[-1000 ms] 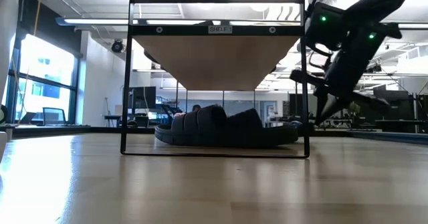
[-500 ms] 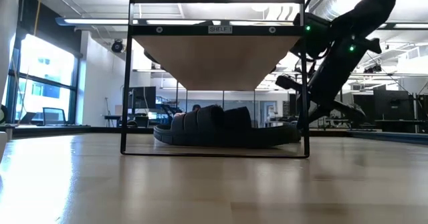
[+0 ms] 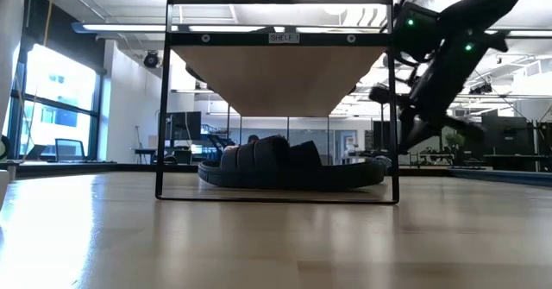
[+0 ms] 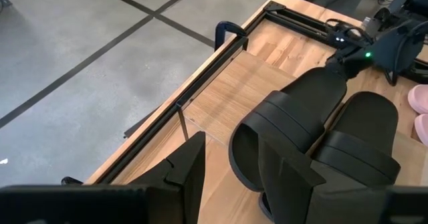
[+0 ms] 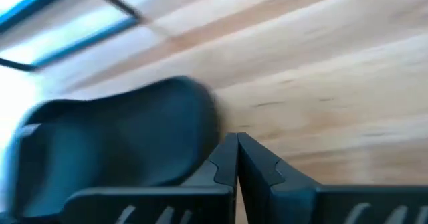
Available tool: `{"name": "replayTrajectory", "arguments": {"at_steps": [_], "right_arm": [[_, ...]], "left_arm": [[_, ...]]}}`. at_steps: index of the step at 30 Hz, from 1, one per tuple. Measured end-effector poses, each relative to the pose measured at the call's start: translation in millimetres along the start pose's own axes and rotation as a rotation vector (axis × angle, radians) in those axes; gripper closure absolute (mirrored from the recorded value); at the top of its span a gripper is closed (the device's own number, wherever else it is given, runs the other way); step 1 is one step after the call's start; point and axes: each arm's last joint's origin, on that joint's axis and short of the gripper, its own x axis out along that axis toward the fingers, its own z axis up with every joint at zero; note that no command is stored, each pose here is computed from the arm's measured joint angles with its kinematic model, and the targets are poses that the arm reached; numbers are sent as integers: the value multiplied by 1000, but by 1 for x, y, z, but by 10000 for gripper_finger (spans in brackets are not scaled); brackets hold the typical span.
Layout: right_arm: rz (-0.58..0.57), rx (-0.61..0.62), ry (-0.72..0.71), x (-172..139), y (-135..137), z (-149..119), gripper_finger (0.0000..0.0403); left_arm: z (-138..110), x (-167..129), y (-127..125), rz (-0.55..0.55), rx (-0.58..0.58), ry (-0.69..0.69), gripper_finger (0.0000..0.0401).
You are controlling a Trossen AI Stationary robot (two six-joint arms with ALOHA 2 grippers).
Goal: Pick and place slides into the shelf
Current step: Put the black slipper under the shelf
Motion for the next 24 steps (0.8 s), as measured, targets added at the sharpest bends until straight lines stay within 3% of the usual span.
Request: {"name": "replayTrajectory", "arguments": {"at_steps": [4,10,16,24], "right_arm": [[-46,-9,28,0,-5,3,403],[14,15,45,15,5,5,403],[-18,8,77,25,3,5,403],[80,40,70,26,14,6,403]], "left_arm": [[0,0,0,0,0,0,279],[0,0,0,0,2,0,279],[0,0,0,14,109,-3,279],[0,0,0,15,106,-3,279]]}}
